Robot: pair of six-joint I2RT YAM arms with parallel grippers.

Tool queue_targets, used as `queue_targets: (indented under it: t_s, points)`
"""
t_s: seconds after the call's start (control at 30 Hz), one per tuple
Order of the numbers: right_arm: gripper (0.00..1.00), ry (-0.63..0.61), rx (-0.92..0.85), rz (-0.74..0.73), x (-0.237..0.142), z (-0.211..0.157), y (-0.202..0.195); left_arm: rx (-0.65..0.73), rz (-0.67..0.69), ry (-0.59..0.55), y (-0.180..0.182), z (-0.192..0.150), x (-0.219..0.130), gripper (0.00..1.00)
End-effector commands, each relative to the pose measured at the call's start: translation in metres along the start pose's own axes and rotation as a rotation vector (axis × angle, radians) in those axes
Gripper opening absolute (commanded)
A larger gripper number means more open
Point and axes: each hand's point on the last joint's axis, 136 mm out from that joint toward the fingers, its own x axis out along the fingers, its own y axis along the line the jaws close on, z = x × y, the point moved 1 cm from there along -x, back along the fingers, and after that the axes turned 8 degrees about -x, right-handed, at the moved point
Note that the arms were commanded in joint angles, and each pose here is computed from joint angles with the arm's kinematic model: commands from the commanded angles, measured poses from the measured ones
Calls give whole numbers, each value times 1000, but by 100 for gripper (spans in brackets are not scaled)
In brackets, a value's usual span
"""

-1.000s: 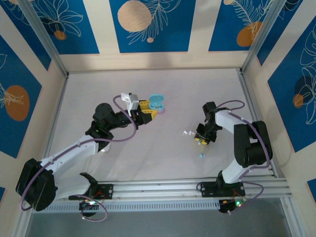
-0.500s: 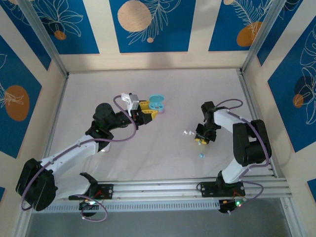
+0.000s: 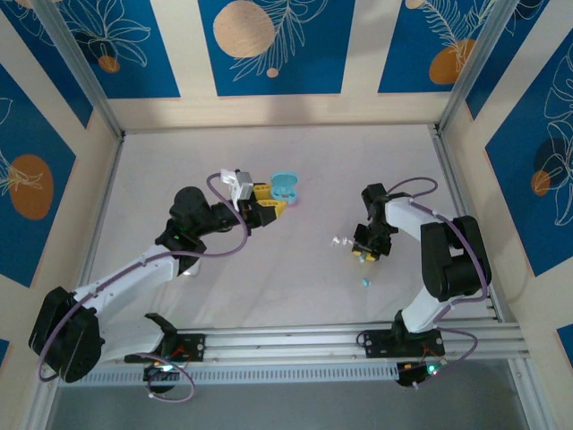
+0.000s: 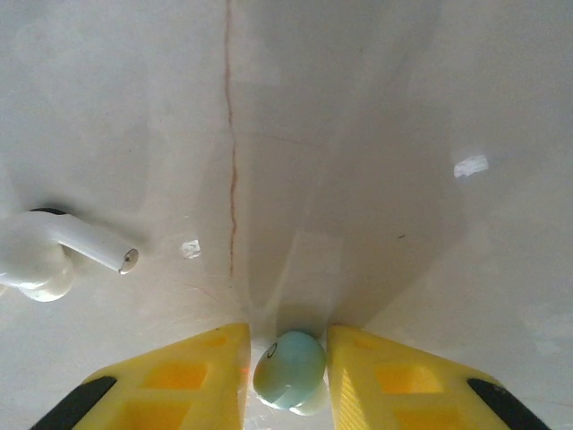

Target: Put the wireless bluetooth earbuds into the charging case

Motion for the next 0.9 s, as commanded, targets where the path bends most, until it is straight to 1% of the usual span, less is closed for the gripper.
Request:
queue_targets:
  t_s: [0.0,0.27,0.37,0.53,0.63,0.7,0.87]
  points:
    - [30,-32,13,-16,-3,7,-1,35,-35,-25,-12,14,5,29]
    - [22,-25,24,-1,0,5,0,33,-32,-21,-11,12,4,29]
    - [22,-25,19,3,0,5,0,32,-33,-20,-12,12,4,29]
    - [27,-36,23,-19,-4,5,-3,33,-35,-20,-12,13,4,29]
    - [28,-43,37,-21,-5,5,-4,36,-35,-22,-13,14,4,29]
    - [28,-42,38,-15,-4,5,-2,33,-35,-20,-12,13,5,29]
    - [23,-29,38,-5,0,3,-1,32,-34,-19,-12,13,4,29]
